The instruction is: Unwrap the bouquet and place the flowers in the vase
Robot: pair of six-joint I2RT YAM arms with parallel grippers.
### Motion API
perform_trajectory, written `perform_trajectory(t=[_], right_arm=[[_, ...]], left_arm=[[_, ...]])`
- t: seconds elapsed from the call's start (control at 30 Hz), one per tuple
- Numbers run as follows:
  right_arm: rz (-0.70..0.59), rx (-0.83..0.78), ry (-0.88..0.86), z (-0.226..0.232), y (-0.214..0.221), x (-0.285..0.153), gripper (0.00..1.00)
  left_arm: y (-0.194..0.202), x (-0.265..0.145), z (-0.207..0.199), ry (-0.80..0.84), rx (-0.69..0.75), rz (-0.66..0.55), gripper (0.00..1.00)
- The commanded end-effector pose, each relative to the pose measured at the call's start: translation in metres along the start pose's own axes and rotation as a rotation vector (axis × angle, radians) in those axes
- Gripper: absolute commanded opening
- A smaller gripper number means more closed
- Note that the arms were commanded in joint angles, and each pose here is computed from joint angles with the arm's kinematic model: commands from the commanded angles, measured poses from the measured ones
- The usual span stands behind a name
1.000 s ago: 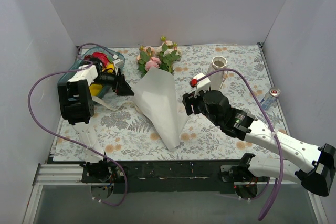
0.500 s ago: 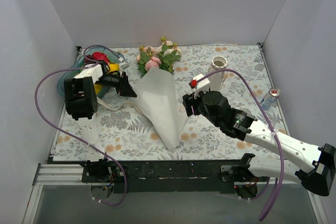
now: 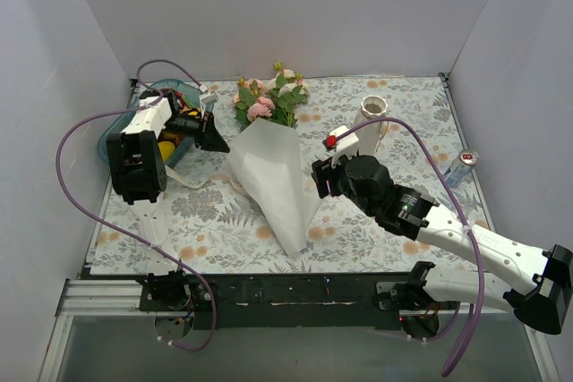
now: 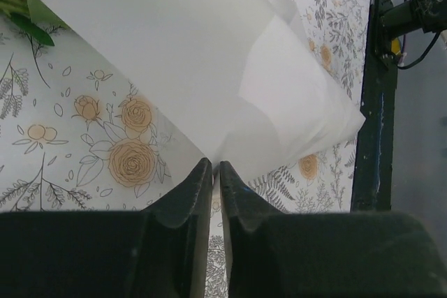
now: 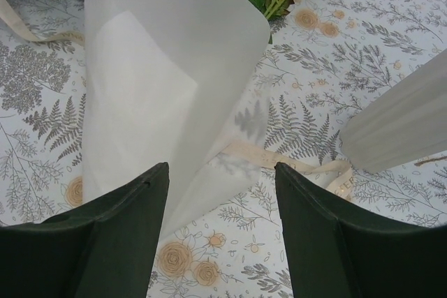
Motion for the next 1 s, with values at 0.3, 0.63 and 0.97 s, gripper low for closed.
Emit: perform_trajectory(t=[0.3,0.63,0.97], right_arm=[[-0.072,0.053,0.022,-0.003,-0.018,-0.012,0.68],[-0.073,0.059,0.025,-0.005,-0.019,-0.018,0.67],[-0.072,0.058,0.021,-0.005,-0.02,-0.021,0.67]], left_arm=[[-0.034,0.007,-0.035,0.054,0.014,-0.023,0.0],[-0.121,-0.022,-0.063,0.008,0.135,-0.135,0.0],[-0.164,-0.008,-0.117,0.023,0.231,-0.147,0.09]])
Point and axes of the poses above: each gripper's point midway between its finger pads, its own x axis out along the fingers, its own z axis along the line the jaws close on, y = z × x, the point moved 4 cm from there along -x, back along the fingers, and after that the axes turned 6 degrees about x, right-handed, at the moved point
